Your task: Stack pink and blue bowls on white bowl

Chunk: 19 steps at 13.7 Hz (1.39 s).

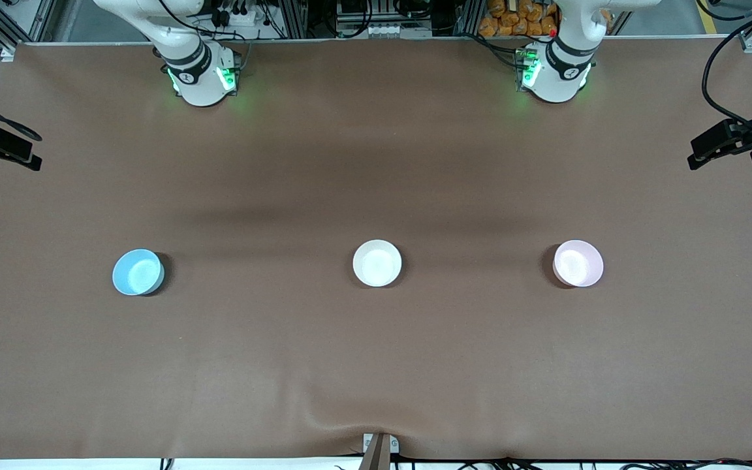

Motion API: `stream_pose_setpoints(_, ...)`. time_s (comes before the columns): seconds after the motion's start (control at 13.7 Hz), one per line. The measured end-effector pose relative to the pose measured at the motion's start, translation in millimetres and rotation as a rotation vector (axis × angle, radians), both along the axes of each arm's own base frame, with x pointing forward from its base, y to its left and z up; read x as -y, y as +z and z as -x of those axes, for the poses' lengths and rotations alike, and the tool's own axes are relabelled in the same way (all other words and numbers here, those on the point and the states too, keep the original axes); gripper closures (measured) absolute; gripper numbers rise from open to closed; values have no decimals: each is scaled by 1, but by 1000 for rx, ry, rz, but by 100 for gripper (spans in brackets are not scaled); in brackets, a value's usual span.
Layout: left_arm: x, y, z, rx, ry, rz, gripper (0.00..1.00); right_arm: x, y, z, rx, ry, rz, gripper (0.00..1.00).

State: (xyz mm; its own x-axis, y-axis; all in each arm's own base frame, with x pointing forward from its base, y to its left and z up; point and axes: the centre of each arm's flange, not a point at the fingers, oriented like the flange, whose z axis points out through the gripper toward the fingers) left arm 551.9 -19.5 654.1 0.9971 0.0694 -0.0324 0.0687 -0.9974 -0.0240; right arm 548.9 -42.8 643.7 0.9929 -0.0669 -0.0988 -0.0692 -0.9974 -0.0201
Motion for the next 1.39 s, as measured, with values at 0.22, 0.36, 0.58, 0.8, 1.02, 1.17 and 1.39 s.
stream_pose_setpoints(0.22,-1,0,0,0,2,0,0,-1,0,0,0,1,0,0)
stream_pose_setpoints(0.36,-1,0,0,0,2,0,0,-4,0,0,0,7,-1,0)
stream_pose_setpoints(0.58,-1,0,0,1,1,0,0,-20,0,-1,-2,36,-1,0)
stream_pose_setpoints(0.8,0,-3,-2,-4,1,2,0,-24,0,-1,-4,44,-1,0)
stream_pose_setpoints(1.02,2,-4,-3,-5,-2,12,0,-22,0,-1,-4,40,-1,0)
stream_pose_setpoints(1.17,3,-4,-3,-4,-3,13,0,-21,0,-1,-4,38,-1,0)
stream_pose_setpoints(1.39,2,-3,-3,1,-2,13,0,-19,0,-1,-4,35,-1,0)
